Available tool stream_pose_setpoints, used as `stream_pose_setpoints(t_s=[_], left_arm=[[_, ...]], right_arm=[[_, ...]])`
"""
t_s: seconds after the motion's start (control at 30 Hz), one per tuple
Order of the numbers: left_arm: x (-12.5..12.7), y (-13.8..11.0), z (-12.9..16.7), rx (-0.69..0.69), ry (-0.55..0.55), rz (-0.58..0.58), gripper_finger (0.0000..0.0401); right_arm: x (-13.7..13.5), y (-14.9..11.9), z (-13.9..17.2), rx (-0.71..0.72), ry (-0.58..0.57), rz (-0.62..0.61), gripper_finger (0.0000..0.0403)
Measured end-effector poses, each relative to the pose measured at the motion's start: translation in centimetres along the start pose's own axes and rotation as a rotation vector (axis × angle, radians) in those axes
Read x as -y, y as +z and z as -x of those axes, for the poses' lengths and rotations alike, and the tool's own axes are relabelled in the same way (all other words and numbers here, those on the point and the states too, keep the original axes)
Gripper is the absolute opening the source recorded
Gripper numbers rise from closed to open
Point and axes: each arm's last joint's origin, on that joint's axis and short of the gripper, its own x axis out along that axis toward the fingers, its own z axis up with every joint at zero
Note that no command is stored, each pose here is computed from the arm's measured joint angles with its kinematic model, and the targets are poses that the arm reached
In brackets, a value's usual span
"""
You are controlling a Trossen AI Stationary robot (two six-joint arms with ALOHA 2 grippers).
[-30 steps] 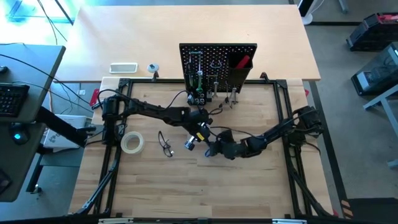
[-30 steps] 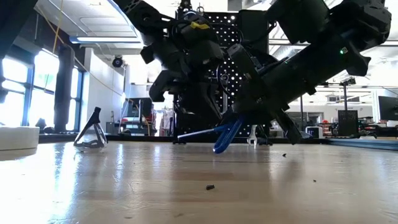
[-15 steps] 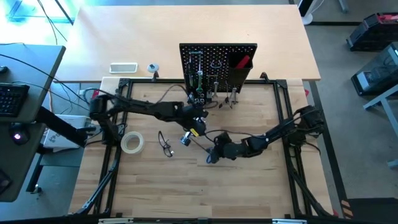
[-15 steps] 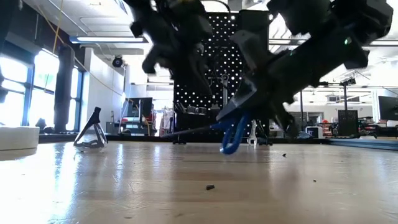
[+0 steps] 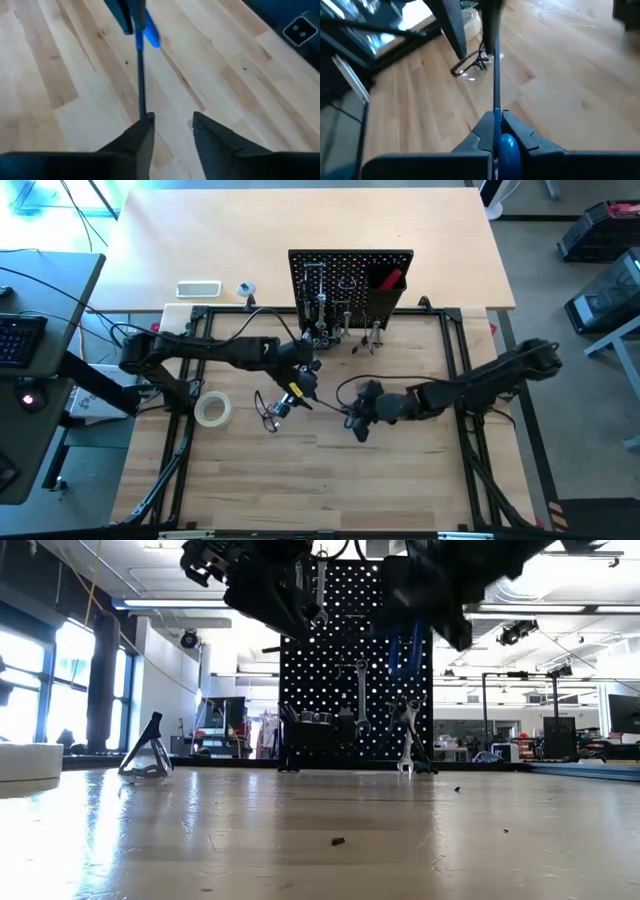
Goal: Hang tools onto peg board
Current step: Put the pick tool onto the peg board
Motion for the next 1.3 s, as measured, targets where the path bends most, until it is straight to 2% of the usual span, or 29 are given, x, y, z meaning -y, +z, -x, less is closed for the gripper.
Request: stream_pose_setpoints(t_s=[0.13,0.27,0.47,0.67,0.97,1.3], left_arm=[[0.2,0.5,-0.7,0.029,0.002,0.036,0.0155],[0.4,1.1,-1.1,0.056,0.029,0.046,0.0169],[0.8,1.4,-1.4,0.022,0.115,0.042,0.0163],[1.1,1.3,-1.6,-0.017,0.163,0.054,0.0139],[1.2,1.4,-1.6,-0.026,0.19,0.059,0.0094],[2.2,1.5,-1.9,-0.043,0.147,0.029,0.0088]], right_arm=[[-0.9,1.8,0.5,-0.086,-0.052,0.121,0.001],[-1.7,3.5,0.3,-0.16,-0.09,0.213,0.001],[-2.2,5.5,-1.0,-0.239,-0.086,0.317,0.001],[-2.5,6.7,-2.3,-0.297,-0.089,0.384,0.001],[-3.2,7.6,-2.4,-0.291,-0.058,0.425,0.001],[-3.1,7.0,-2.3,-0.348,-0.048,0.406,0.001]])
